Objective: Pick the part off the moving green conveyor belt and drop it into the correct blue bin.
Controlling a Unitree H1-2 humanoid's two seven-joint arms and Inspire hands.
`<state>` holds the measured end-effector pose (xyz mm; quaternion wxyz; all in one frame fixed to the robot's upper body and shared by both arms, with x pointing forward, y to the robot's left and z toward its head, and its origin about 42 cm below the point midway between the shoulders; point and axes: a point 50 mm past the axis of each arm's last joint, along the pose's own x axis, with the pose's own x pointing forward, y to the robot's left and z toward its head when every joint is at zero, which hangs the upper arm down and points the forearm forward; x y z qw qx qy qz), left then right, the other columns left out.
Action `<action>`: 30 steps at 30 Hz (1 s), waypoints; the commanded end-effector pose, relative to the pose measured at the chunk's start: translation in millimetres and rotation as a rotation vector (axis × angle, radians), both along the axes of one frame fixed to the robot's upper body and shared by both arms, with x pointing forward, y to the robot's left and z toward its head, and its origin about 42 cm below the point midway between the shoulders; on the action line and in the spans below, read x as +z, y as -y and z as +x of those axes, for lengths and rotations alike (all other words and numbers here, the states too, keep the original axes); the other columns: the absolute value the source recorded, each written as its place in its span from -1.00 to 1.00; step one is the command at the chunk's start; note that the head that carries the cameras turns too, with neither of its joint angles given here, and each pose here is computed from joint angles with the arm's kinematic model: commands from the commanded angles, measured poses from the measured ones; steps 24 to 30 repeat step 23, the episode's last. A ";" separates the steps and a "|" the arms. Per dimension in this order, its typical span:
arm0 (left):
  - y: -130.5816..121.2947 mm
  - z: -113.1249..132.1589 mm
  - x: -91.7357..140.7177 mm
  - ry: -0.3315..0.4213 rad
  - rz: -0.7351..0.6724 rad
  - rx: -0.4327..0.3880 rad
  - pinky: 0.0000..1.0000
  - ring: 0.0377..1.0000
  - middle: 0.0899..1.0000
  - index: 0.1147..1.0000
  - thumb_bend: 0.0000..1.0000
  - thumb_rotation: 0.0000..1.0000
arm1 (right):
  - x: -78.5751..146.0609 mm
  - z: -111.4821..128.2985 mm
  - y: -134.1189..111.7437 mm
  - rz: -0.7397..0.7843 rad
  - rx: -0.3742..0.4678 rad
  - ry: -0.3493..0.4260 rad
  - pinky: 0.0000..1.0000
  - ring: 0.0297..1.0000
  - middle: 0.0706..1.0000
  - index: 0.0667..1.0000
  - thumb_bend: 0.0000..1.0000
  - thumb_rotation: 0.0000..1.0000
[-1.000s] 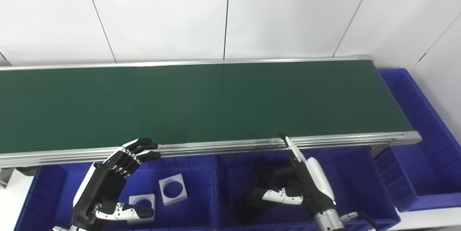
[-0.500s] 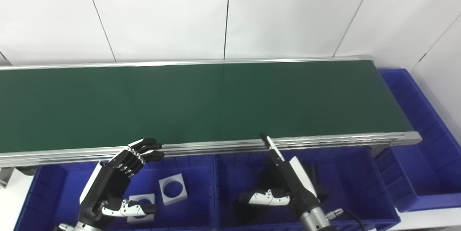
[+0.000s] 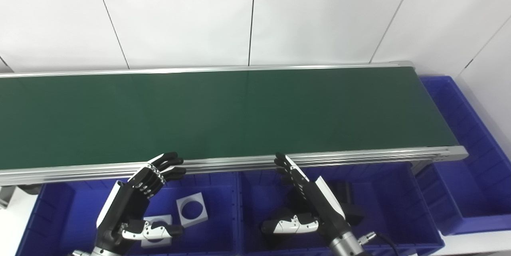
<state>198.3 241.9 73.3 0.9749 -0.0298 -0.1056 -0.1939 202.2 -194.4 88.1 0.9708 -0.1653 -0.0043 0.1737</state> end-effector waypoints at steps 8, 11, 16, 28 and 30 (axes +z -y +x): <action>5.9 -1.8 13.6 0.066 0.000 0.014 0.47 0.47 0.57 0.57 0.82 -0.78 | 9.1 -1.9 1.8 0.036 0.022 0.082 0.78 0.83 0.88 0.95 0.99 -0.32; 6.2 -2.4 12.8 0.069 0.005 0.015 0.45 0.46 0.56 0.57 0.81 -0.76 | 8.3 -2.8 3.2 0.031 0.002 0.083 0.76 0.82 0.87 0.93 0.99 -0.37; 6.2 -3.3 11.9 0.069 0.010 0.018 0.45 0.45 0.55 0.56 0.82 -0.76 | 7.6 -4.2 4.0 0.031 -0.009 0.082 0.75 0.81 0.86 0.93 0.99 -0.36; 7.3 -3.3 12.0 0.067 0.012 0.023 0.44 0.45 0.54 0.54 0.82 -0.77 | 7.9 -5.9 4.7 0.033 -0.017 0.079 0.75 0.81 0.86 0.93 0.99 -0.39; 7.3 -3.3 12.0 0.067 0.012 0.023 0.44 0.45 0.54 0.54 0.82 -0.77 | 7.9 -5.9 4.7 0.033 -0.017 0.079 0.75 0.81 0.86 0.93 0.99 -0.39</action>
